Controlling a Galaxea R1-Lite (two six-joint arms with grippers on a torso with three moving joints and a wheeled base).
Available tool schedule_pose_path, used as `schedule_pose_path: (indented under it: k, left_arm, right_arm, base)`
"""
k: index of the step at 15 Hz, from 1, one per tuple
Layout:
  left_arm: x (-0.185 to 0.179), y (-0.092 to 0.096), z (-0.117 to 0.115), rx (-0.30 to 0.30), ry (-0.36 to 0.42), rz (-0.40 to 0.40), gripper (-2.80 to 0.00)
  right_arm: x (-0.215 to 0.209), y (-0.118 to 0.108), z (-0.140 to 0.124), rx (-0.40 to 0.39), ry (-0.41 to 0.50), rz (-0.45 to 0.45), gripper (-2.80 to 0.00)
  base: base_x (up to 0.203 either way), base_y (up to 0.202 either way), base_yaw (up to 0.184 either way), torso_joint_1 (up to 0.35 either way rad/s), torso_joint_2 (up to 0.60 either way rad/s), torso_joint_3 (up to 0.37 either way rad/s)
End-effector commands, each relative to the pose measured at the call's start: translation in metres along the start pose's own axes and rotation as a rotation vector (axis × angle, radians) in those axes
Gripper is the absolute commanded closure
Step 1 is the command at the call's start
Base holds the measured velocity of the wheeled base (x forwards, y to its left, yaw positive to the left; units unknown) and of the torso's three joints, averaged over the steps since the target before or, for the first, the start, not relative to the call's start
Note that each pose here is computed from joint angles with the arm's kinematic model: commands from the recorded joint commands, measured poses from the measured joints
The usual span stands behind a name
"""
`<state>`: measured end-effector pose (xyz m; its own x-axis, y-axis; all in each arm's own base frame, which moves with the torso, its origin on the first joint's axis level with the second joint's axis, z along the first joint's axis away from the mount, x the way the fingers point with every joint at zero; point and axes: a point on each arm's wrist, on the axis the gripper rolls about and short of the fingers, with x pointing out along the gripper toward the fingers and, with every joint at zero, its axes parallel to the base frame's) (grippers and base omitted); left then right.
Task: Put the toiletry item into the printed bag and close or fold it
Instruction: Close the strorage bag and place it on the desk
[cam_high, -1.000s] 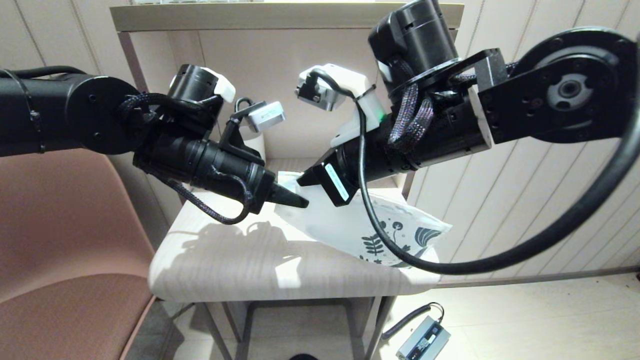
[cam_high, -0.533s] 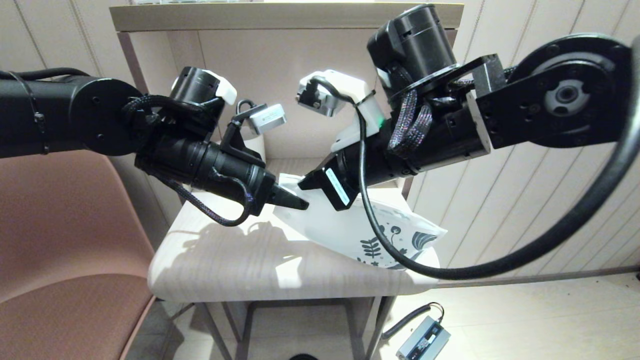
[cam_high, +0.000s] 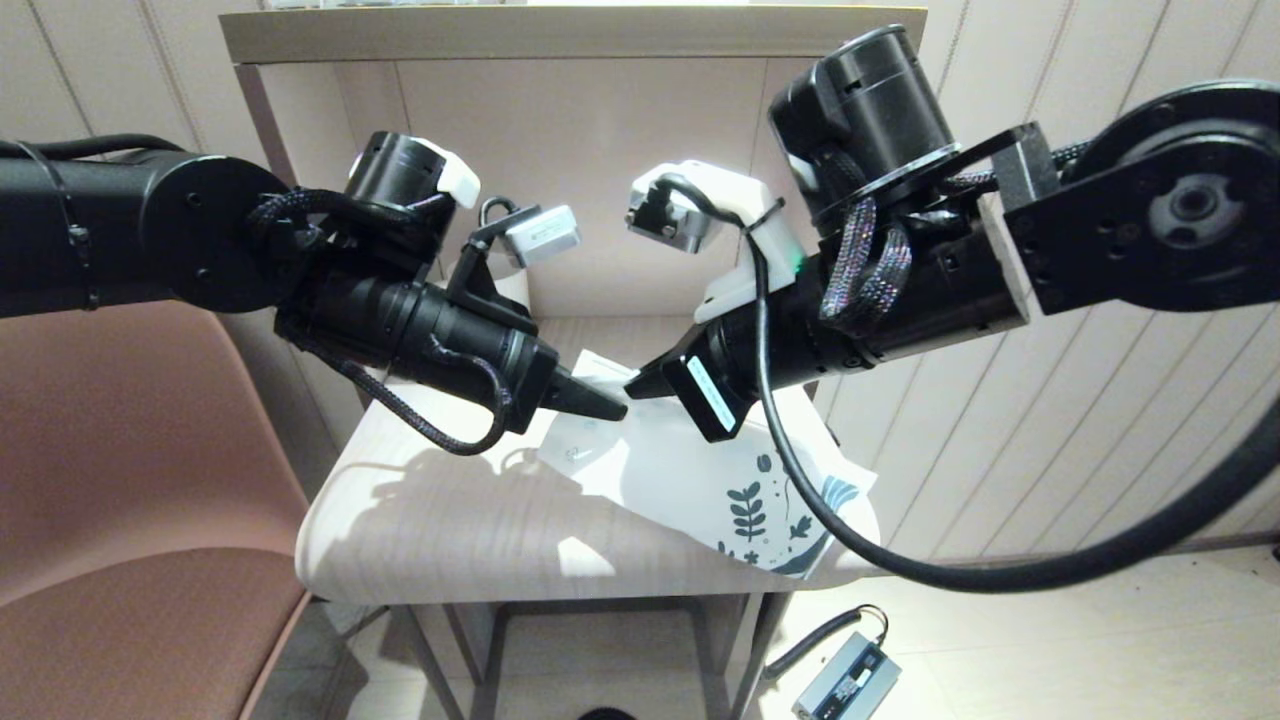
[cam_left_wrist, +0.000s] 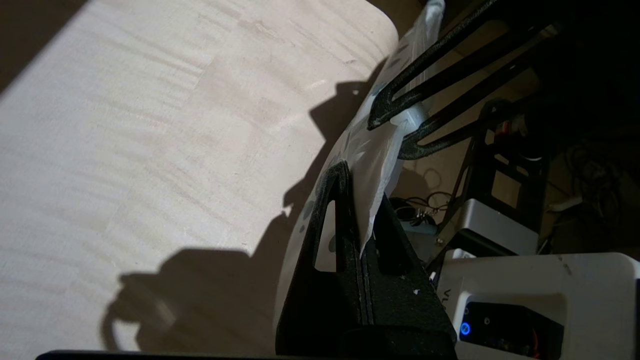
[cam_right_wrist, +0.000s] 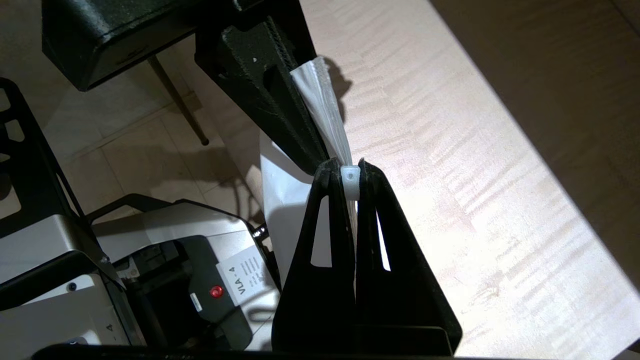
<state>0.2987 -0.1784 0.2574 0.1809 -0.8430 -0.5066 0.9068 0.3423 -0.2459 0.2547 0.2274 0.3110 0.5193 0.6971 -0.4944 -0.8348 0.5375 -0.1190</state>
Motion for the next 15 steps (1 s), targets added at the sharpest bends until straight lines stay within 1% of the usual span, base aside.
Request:
schedule_pose_path:
  k: [1, 9, 12, 15]
  left_arm:
    - [0.000, 0.000, -0.001, -0.002, 0.003, -0.002, 0.00]
    - [-0.004, -0.001, 0.003, 0.000, -0.012, 0.002, 0.00]
    - [-0.012, 0.002, 0.004, 0.000, -0.033, 0.018, 0.00]
    - [-0.019, 0.006, 0.006, -0.005, -0.048, 0.031, 0.00]
  right_arm:
    - [-0.007, 0.000, 0.000, -0.001, -0.007, -0.006, 0.00]
    - [-0.024, -0.002, -0.006, 0.008, -0.003, -0.021, 0.00]
    - [-0.029, -0.001, -0.006, 0.007, -0.009, -0.023, 0.00]
    - [-0.035, -0.004, -0.013, 0.019, 0.007, -0.035, 0.00]
  base:
    - [0.000, 0.000, 0.000, 0.000, 0.00, 0.000]
    - [0.000, 0.000, 0.000, 0.000, 0.00, 0.000]
    - [0.000, 0.000, 0.000, 0.000, 0.00, 0.000]
    - [0.000, 0.000, 0.000, 0.000, 0.00, 0.000]
